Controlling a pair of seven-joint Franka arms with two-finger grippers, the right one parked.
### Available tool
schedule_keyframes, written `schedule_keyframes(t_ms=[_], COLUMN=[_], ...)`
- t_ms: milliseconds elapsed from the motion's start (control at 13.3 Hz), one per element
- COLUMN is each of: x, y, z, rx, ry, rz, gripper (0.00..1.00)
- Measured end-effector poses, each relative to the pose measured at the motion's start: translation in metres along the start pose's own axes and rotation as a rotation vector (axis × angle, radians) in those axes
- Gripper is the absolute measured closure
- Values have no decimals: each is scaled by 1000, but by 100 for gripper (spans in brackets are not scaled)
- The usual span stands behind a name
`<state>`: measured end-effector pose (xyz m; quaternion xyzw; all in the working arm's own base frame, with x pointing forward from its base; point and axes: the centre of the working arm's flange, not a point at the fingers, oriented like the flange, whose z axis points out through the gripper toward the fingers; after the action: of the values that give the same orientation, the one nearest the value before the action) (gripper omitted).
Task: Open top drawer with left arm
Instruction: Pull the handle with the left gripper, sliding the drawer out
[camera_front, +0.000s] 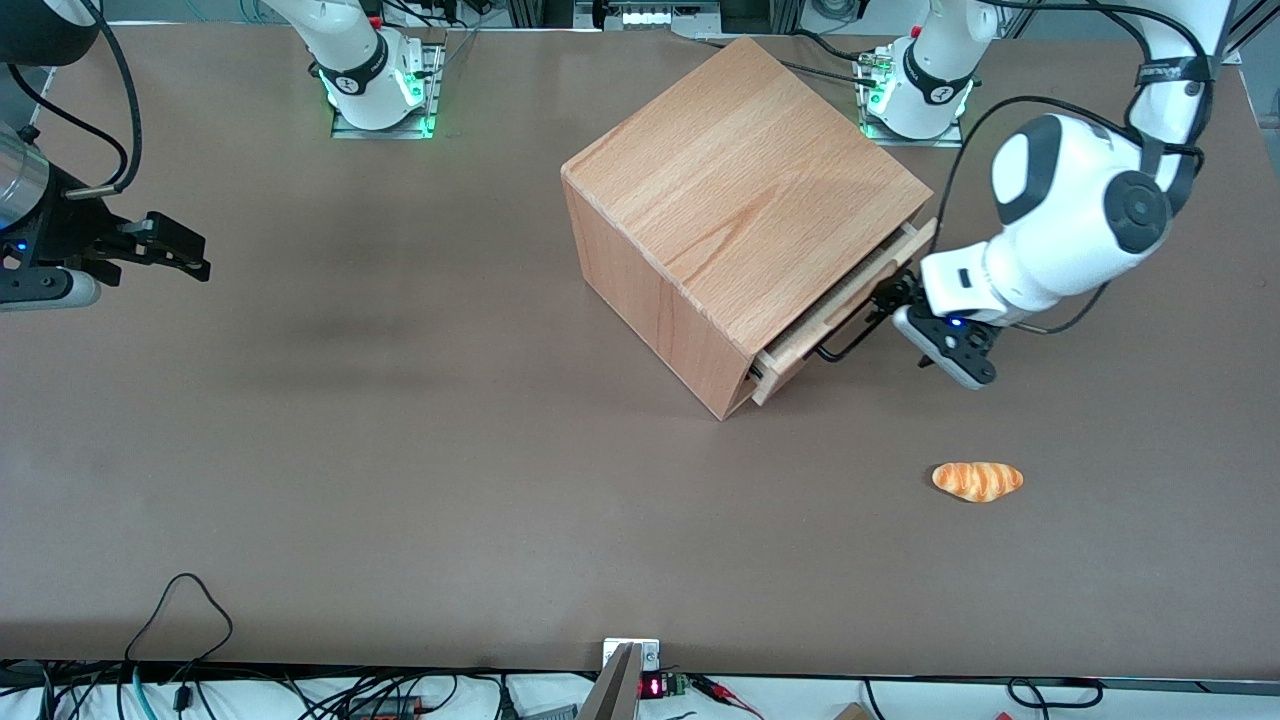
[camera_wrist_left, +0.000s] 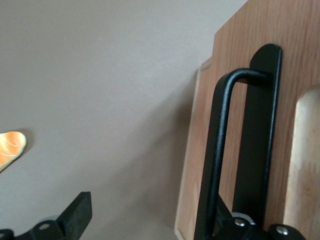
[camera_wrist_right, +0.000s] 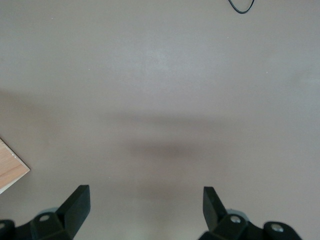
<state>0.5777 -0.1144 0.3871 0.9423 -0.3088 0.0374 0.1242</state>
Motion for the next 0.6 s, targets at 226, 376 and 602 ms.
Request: schedule_keyframes(t_ms=[226,376,602], x=[-10,-11,-12], y=[-33,-54,-79], z=[-10,-17,-24], rx=[13,29,48], ry=[21,41,63], rz=[-9,-24,-32], gripper=[0,0,0])
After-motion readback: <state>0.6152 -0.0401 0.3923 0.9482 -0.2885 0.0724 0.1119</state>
